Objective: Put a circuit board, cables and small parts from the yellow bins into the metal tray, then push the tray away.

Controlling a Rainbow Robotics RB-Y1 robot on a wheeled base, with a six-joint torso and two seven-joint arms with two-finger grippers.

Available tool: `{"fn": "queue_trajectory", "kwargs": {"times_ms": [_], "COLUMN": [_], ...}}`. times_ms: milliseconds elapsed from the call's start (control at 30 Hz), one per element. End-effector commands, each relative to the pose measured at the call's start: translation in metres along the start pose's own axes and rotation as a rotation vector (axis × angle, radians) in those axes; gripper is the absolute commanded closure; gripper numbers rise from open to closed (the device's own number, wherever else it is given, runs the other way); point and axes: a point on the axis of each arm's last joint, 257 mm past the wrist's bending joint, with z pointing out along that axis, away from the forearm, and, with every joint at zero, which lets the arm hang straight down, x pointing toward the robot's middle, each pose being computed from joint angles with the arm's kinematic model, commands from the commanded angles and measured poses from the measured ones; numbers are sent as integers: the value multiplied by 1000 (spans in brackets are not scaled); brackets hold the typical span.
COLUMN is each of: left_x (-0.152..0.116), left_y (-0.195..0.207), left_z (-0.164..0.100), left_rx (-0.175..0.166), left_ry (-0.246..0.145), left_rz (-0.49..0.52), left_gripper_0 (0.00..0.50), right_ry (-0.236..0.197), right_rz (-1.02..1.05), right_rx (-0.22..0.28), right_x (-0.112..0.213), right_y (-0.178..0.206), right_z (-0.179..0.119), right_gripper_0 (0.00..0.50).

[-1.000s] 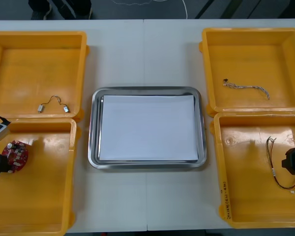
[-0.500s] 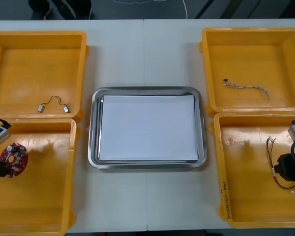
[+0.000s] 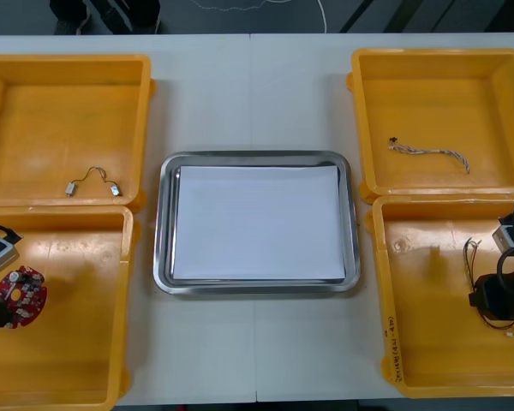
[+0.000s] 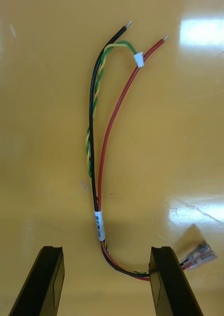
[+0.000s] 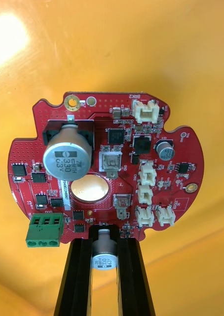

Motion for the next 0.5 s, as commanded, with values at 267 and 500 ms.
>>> {"fn": "queue_trajectory", "kwargs": {"times_ms": [267,500], "left_x": [-5,-8], "left_y": [-17,-21], "left_z": [19,22], "left_rx": [-12,-8], "left_ry": [-18,-26], "left_rz": [-100,-106], "left_gripper_0": [499,389], "right_ry": [-25,-24], "right_rz": [-34,-43], "right_rx": [-30,-34], "right_x": [-9,-11], "right_y": [13,12], "right_z": [15,22], "right_gripper_0": [0,0]}}
